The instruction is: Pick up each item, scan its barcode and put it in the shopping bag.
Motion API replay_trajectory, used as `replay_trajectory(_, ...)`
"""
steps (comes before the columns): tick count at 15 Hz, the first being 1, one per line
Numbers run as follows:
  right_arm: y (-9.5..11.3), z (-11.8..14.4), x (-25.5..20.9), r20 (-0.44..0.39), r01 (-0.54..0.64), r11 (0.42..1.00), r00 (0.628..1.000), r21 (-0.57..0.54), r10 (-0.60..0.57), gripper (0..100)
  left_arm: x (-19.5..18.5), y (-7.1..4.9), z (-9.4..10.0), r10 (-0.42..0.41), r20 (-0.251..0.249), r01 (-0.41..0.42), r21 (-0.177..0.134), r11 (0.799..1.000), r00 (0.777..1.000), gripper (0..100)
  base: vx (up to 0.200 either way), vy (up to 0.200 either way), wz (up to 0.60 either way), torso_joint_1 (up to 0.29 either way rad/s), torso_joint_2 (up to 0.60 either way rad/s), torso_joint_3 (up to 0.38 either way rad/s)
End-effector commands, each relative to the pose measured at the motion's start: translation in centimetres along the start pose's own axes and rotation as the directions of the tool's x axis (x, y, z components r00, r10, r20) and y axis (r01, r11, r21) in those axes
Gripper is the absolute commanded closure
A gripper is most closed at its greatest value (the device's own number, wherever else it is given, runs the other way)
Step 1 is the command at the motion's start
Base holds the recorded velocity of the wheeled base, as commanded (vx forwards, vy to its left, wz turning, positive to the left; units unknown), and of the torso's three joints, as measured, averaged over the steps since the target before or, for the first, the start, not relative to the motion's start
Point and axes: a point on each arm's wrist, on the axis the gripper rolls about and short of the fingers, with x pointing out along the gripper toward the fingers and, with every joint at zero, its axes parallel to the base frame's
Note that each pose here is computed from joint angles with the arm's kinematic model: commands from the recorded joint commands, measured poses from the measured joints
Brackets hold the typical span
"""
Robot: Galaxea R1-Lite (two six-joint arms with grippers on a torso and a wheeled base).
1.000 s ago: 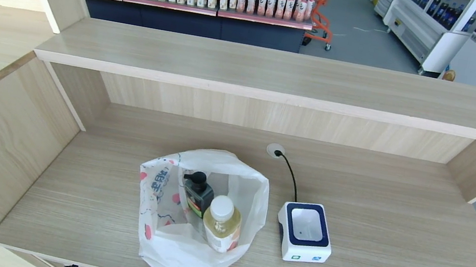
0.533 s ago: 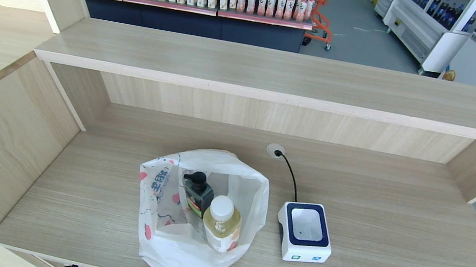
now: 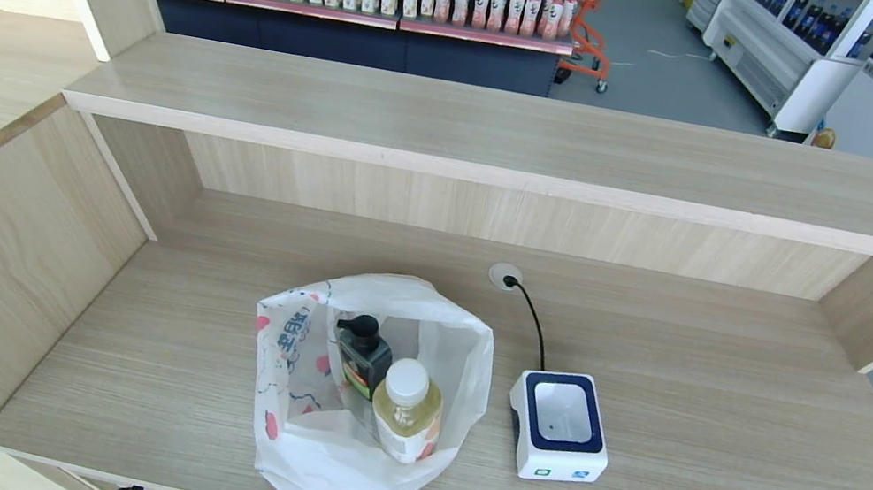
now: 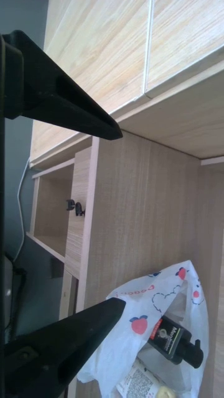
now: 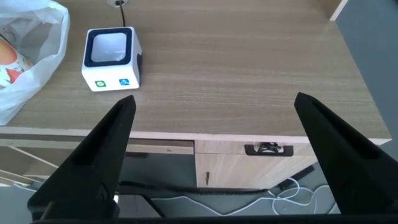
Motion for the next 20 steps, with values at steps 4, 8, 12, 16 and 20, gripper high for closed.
replay_trajectory(4,0.01,-0.04,0.03,-0.007,-0.003,1.000,1.000,-0.008,0.003,0,0.00,0.00,0.01,0.001,0.002,-0.001,0.001,1.000,1.000,0,0.000,0.000,0.00,0.000,0.00,0.000)
replay_trajectory(8,0.01,-0.05,0.03,-0.009,-0.001,1.000,1.000,-0.008,0.001,0,0.00,0.00,0.00,0.001,0.000,-0.001,0.000,1.000,1.000,0,0.000,0.000,0.00,0.000,0.00,0.000)
replay_trajectory(12,0.01,-0.05,0.03,-0.009,-0.001,1.000,1.000,-0.008,0.001,0,0.00,0.00,0.00,-0.001,0.000,0.001,0.014,1.000,1.000,0,0.000,-0.200,0.00,0.005,0.00,0.002)
replay_trajectory(16,0.01,-0.05,0.03,-0.009,-0.006,1.000,1.000,-0.014,0.006,0,0.00,0.00,0.00,0.001,0.000,-0.001,0.011,1.000,1.000,0,0.000,-0.150,0.00,0.008,0.00,0.003)
replay_trajectory(20,0.02,-0.07,0.01,-0.013,-0.009,1.000,1.000,0.000,0.009,0,0.00,0.00,0.00,0.001,0.000,-0.001,0.012,1.000,1.000,0,0.000,0.000,0.00,0.000,0.00,0.000)
